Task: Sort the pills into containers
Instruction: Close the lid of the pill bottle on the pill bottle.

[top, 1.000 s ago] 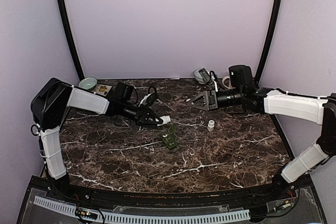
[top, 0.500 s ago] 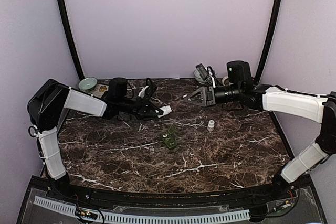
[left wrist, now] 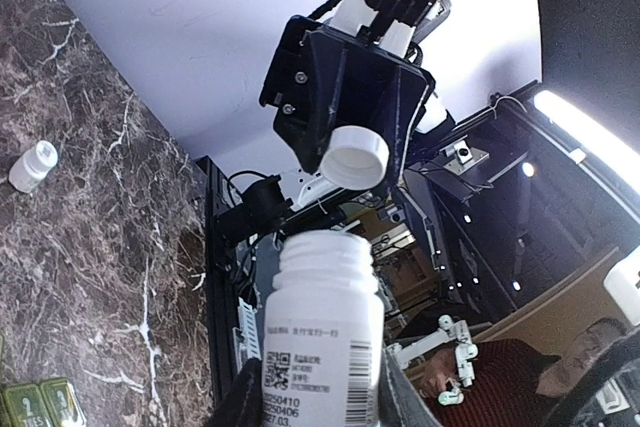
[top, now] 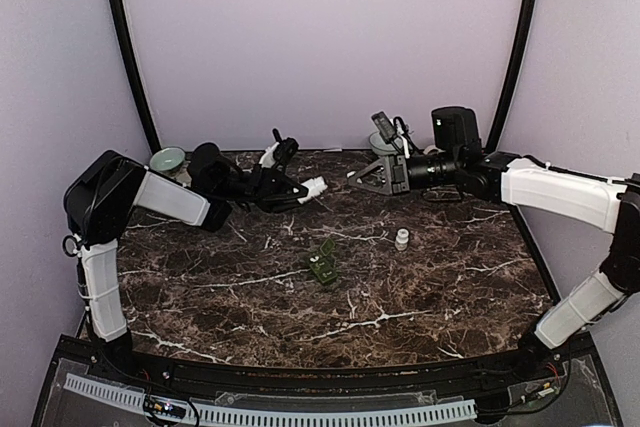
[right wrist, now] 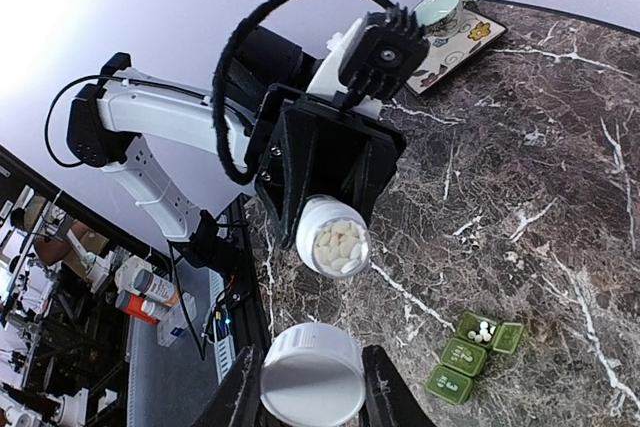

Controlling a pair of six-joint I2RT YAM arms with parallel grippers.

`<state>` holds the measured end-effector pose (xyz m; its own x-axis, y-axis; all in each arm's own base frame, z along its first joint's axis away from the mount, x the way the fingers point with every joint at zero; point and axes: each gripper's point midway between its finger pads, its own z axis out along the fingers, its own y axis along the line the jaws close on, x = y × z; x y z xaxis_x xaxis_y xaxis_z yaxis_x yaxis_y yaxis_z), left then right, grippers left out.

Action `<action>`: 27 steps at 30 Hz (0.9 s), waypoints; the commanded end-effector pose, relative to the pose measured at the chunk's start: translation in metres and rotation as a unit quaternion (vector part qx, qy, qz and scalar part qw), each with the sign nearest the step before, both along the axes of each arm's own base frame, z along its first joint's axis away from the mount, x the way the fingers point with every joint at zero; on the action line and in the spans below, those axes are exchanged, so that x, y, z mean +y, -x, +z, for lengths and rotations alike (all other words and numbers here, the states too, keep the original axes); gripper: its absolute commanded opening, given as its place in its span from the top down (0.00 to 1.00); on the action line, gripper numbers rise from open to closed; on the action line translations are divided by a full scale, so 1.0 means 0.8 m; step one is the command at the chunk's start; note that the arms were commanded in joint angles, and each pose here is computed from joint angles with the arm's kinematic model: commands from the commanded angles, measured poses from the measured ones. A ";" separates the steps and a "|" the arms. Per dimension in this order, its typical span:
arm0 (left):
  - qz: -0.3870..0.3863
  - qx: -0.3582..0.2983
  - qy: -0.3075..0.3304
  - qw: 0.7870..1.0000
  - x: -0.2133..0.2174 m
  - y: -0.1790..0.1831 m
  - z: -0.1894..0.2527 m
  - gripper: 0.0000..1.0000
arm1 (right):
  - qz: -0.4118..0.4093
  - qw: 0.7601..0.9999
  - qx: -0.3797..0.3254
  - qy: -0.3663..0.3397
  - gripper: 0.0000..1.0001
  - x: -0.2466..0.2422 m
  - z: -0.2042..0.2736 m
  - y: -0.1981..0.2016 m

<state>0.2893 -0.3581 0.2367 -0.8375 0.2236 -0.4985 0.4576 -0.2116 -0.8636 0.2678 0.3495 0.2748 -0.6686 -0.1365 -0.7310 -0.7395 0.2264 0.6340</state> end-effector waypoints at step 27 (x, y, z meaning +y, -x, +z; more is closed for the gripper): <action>-0.084 -0.028 0.026 0.996 -0.015 0.046 0.045 1.00 | 0.020 0.999 -0.035 0.015 0.79 0.024 0.018 0.015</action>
